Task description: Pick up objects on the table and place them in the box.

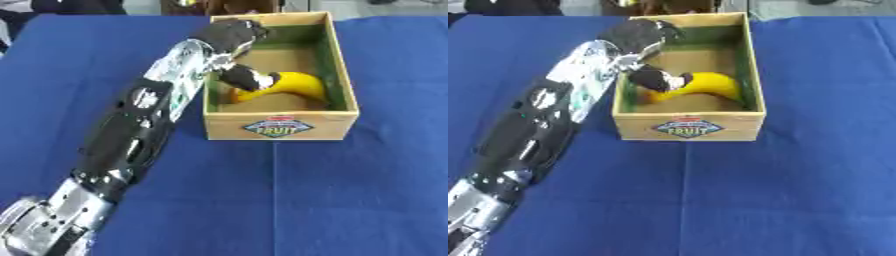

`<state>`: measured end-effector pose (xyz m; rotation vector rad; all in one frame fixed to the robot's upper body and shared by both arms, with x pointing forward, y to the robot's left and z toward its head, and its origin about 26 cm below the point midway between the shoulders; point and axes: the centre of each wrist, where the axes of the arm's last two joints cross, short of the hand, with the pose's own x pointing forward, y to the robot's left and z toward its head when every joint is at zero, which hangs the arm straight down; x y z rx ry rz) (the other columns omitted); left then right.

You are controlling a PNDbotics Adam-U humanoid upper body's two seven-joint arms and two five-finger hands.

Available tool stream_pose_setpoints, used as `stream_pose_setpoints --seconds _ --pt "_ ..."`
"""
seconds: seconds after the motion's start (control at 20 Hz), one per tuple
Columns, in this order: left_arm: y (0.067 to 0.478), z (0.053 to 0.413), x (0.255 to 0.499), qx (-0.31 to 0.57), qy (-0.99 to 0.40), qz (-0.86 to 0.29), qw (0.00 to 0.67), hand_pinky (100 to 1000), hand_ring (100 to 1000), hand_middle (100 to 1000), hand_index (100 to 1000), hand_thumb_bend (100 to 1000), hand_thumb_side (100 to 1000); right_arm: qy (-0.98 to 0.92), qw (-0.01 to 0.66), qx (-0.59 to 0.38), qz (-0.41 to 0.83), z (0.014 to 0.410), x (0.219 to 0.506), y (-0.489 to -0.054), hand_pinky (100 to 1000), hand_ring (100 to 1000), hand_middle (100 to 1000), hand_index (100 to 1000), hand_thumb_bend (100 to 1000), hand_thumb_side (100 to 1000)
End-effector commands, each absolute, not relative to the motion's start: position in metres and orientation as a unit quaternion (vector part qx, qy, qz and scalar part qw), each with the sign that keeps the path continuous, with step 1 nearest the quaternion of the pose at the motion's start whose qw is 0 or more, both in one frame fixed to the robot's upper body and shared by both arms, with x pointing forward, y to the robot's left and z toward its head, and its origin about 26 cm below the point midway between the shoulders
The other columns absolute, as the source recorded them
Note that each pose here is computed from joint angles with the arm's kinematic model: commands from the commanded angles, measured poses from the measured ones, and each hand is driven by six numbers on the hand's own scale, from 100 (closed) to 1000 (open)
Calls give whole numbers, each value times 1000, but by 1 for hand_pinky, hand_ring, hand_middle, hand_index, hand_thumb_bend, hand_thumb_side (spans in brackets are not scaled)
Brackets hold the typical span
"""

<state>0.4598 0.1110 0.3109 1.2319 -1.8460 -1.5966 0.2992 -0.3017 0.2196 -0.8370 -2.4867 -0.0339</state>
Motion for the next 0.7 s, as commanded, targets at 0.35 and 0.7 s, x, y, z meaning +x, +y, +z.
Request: stream_pose_setpoints --seconds 0.35,0.7 --pt "133 370 423 458 -757 -443 146 573 722 694 883 266 720 -919 243 -311 -12 227 295 -304 795 750 744 919 100 1000" --pt "152 370 401 436 -817 -350 141 514 662 651 872 291 749 -920 236 -311 -18 230 296 -305 795 751 745 918 100 1000"
